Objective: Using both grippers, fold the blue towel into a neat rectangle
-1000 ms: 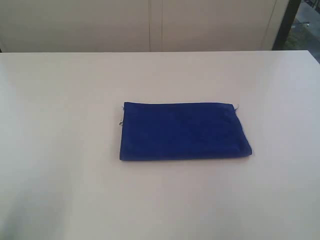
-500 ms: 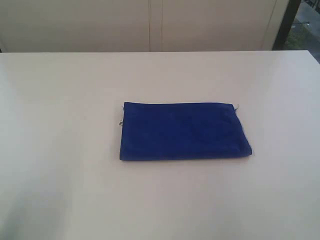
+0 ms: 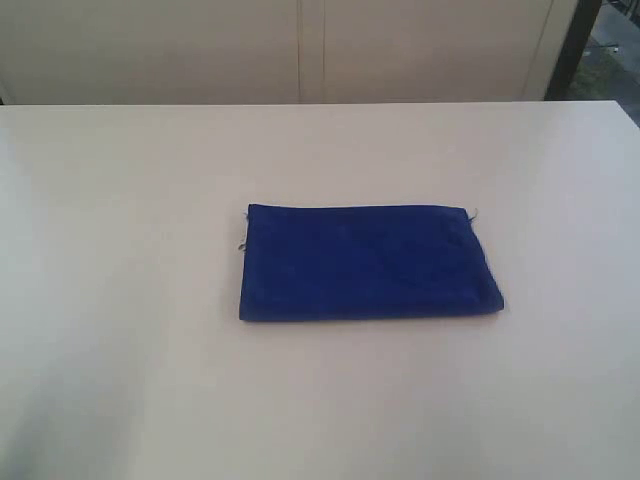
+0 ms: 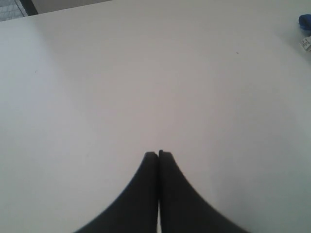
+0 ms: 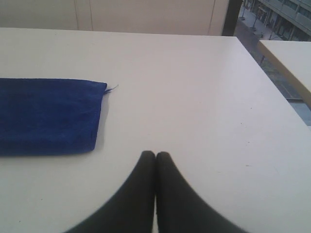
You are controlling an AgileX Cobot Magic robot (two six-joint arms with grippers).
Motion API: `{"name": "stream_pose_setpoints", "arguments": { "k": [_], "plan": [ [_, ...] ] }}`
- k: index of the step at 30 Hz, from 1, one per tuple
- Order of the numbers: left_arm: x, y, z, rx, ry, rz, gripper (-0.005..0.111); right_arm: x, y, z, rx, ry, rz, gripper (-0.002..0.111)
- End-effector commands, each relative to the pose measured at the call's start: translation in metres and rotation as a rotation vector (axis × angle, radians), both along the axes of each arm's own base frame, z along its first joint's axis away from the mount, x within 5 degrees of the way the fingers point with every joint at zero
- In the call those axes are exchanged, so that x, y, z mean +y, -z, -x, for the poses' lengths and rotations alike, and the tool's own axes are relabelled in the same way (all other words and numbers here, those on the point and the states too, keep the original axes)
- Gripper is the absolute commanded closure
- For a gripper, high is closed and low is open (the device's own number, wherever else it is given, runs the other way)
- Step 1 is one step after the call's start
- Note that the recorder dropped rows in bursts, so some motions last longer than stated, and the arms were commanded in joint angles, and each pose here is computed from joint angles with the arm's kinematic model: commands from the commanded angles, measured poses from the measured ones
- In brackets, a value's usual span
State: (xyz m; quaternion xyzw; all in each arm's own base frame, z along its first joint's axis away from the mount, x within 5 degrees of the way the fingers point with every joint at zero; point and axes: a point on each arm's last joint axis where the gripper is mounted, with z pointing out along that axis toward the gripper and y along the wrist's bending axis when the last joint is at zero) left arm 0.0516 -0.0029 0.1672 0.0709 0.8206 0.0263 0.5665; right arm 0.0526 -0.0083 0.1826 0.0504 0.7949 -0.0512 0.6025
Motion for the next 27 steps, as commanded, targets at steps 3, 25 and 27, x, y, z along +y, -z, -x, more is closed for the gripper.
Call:
{"name": "stream_pose_setpoints", "arguments": {
  "k": [3,25,27],
  "plan": [
    [-0.0001,0.0007,0.0000,-0.004,-0.002,0.006,0.107,-0.0005,0.0007,-0.0001,-0.012,0.007,0.004,0.108],
    [-0.0001,0.0007,0.0000,-0.003,-0.009,0.025,0.107,-0.0005,0.0007,-0.0001,-0.012,0.007,0.004,0.108],
    [-0.0001,0.0007,0.0000,-0.003,-0.009,0.025,0.107,-0.0005,0.0007,-0.0001,-0.012,0.007,0.004,0.108]
  ]
}}
